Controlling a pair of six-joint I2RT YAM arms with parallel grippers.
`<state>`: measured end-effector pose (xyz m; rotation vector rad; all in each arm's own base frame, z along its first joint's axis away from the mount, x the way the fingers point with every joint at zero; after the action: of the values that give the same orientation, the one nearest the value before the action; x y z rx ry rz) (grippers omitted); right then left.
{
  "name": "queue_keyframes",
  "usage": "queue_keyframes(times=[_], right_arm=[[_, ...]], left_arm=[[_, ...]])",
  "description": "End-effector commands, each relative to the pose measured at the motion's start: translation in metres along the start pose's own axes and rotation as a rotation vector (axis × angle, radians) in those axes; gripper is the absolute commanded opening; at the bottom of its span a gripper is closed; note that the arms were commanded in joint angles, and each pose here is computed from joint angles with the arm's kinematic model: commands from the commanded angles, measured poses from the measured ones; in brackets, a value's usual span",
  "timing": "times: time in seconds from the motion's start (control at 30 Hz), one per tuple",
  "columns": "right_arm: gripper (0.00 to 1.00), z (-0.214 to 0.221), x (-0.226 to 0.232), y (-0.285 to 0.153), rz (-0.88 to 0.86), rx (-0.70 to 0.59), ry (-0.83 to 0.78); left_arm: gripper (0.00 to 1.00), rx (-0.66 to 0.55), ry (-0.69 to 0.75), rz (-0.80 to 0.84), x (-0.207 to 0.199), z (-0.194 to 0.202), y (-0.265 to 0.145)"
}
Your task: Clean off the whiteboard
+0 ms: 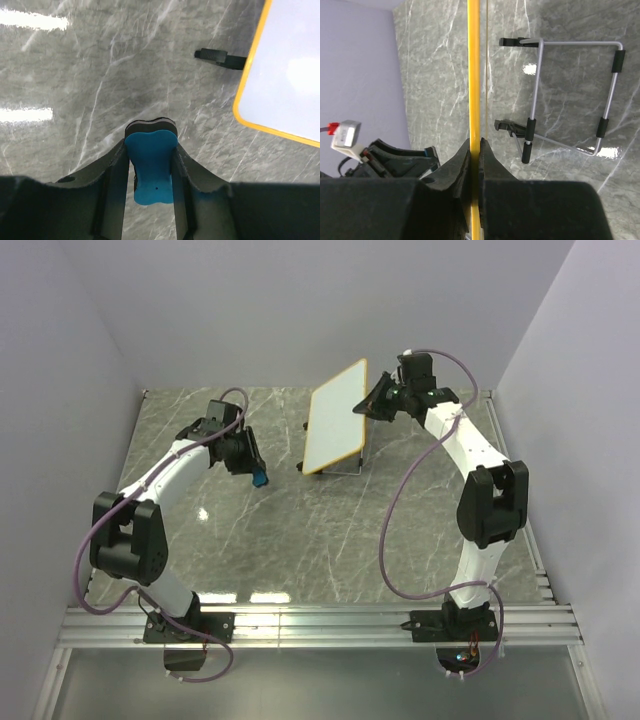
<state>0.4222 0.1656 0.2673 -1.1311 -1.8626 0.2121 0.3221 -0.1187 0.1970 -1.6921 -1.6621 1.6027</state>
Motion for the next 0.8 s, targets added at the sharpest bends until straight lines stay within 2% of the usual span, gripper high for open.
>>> queue_keyframes(times=[0.0, 0.23, 0.57, 0.67, 0.73, 0.77], right_arm=[[0.00, -0.014, 0.024, -0.018, -0.094, -0.092, -0.047], [0.00, -0.006, 0.010, -0.008, -0.029, -0.069, -0.052], [0.00, 0.005, 0.002, 0.002, -0.022, -0.038, -0.045], [0.14, 0.010, -0.002, 0.002, -0.013, -0.026, -0.042], [0.31, 0.012, -0.002, 0.000, -0.010, -0.018, -0.056], [0.35, 0.013, -0.003, -0.001, -0.005, -0.014, -0.059]], left_arm=[[0.00, -0.028, 0.031, 0.036, -0.011, -0.012, -0.007], [0.00, -0.033, 0.030, 0.018, -0.007, -0.012, -0.013], [0.00, -0.021, 0.013, -0.024, 0.007, -0.012, -0.008], [0.00, -0.012, 0.002, -0.056, 0.018, -0.010, 0.002], [0.00, -0.004, 0.004, -0.079, 0.024, -0.009, 0.011], [0.00, -0.002, 0.006, -0.095, 0.028, -0.007, 0.015]])
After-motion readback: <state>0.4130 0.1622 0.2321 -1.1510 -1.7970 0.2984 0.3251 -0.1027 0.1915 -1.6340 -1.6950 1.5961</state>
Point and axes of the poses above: each gripper's point midway between its finger pads, its own y axis out along the fingers, its own x axis along the line the jaws close on, z = x × y, the point moved 9 cm from there along -y, back along the fingers, and after that the axes turned 13 degrees about -y, right-handed, at the moved point
